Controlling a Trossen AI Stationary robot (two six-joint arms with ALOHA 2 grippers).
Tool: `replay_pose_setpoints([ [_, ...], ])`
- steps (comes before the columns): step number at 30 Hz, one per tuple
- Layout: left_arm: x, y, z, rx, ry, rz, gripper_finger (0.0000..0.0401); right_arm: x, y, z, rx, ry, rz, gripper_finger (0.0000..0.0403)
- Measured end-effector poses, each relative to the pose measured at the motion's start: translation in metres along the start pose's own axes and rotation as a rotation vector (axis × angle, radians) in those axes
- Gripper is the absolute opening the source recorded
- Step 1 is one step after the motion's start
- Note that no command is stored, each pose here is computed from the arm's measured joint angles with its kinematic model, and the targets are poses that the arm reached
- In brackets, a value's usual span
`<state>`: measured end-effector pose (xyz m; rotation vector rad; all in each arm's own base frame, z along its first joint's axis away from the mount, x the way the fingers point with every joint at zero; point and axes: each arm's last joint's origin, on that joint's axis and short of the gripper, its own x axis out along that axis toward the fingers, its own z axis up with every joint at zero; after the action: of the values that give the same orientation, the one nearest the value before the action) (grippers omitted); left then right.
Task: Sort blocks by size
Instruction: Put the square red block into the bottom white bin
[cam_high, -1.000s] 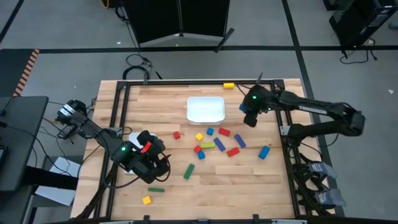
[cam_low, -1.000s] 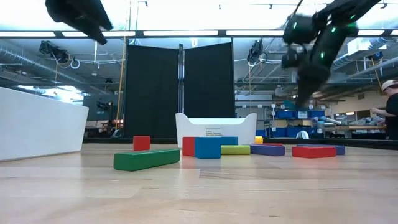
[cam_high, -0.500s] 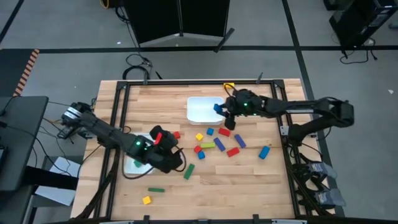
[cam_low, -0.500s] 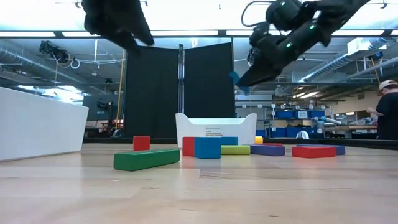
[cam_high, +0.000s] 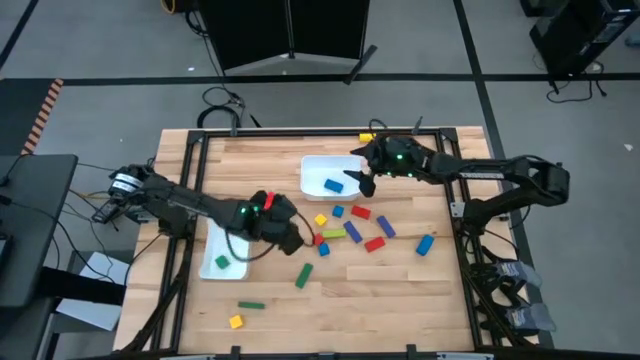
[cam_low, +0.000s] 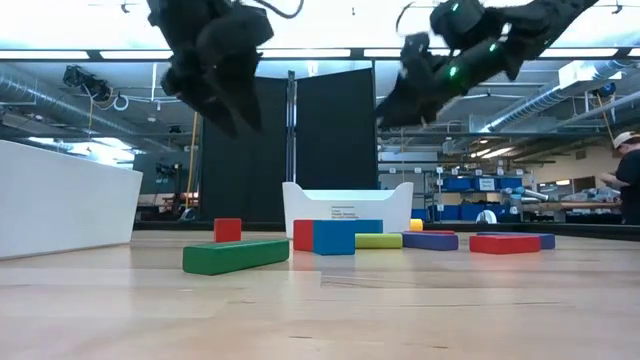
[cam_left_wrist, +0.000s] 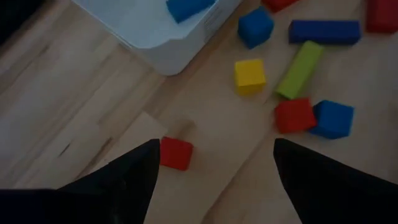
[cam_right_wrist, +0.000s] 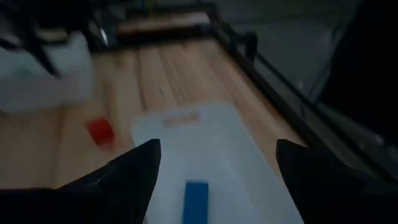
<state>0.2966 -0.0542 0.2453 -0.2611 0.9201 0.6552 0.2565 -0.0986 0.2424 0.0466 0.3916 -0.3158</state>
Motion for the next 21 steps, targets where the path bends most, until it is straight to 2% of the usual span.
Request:
replay_pose_setpoints([
  [5,0.022,0.017,0.013,0.096,0.098,0.003,0.0321,-0.022,0.028,0.02,-0.034,-0.136,0.095,0.0314],
  [10,0.038,0.034,0.023,0.173,0.157,0.008,0.0321,-0.028,0.063,0.021,-0.087,-0.147,0.155,0.0312],
  [16,0.047,0.049,0.03,0.222,0.195,0.012,0.0321,-0.033,0.098,0.013,-0.171,-0.124,0.154,0.0318],
  [21,0.063,0.052,0.029,0.262,0.256,0.004,0.0321,-0.04,0.112,0.015,-0.186,-0.164,0.132,0.0318],
])
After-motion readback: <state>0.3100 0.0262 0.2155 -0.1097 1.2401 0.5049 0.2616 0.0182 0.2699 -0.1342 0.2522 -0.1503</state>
